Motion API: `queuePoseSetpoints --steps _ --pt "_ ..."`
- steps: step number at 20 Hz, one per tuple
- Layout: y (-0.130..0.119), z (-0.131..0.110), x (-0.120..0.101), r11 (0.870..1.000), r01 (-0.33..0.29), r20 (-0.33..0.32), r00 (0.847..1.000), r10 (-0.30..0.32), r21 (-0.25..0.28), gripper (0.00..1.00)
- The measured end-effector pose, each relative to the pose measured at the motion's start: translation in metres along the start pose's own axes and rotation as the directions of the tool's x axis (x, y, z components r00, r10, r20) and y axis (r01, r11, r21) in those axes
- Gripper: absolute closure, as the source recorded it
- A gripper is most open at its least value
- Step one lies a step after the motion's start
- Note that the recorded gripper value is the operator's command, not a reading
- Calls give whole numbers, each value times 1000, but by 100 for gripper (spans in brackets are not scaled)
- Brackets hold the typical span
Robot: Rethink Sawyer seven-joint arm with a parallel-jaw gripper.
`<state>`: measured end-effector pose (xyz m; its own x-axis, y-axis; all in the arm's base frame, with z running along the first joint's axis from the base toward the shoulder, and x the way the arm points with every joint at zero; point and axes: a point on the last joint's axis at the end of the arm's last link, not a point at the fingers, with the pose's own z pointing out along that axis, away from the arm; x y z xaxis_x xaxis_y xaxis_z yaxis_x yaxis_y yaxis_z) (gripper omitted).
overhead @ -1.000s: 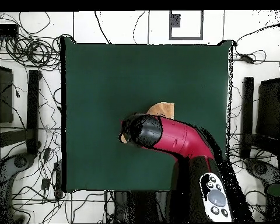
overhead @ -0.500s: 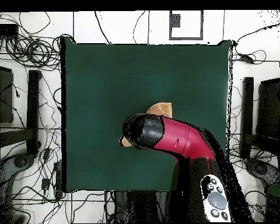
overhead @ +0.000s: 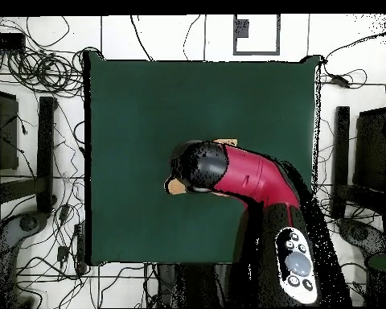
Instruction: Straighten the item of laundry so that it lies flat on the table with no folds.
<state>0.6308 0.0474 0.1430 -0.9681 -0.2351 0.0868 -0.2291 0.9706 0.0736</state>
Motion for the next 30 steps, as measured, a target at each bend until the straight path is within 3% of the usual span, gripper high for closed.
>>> queuePoseSetpoints --steps 11,30 --pt "7 -7 -40 999 39 -9 999 -39 15 100" --pt "3 -17 -47 997 39 5 999 -39 60 100"
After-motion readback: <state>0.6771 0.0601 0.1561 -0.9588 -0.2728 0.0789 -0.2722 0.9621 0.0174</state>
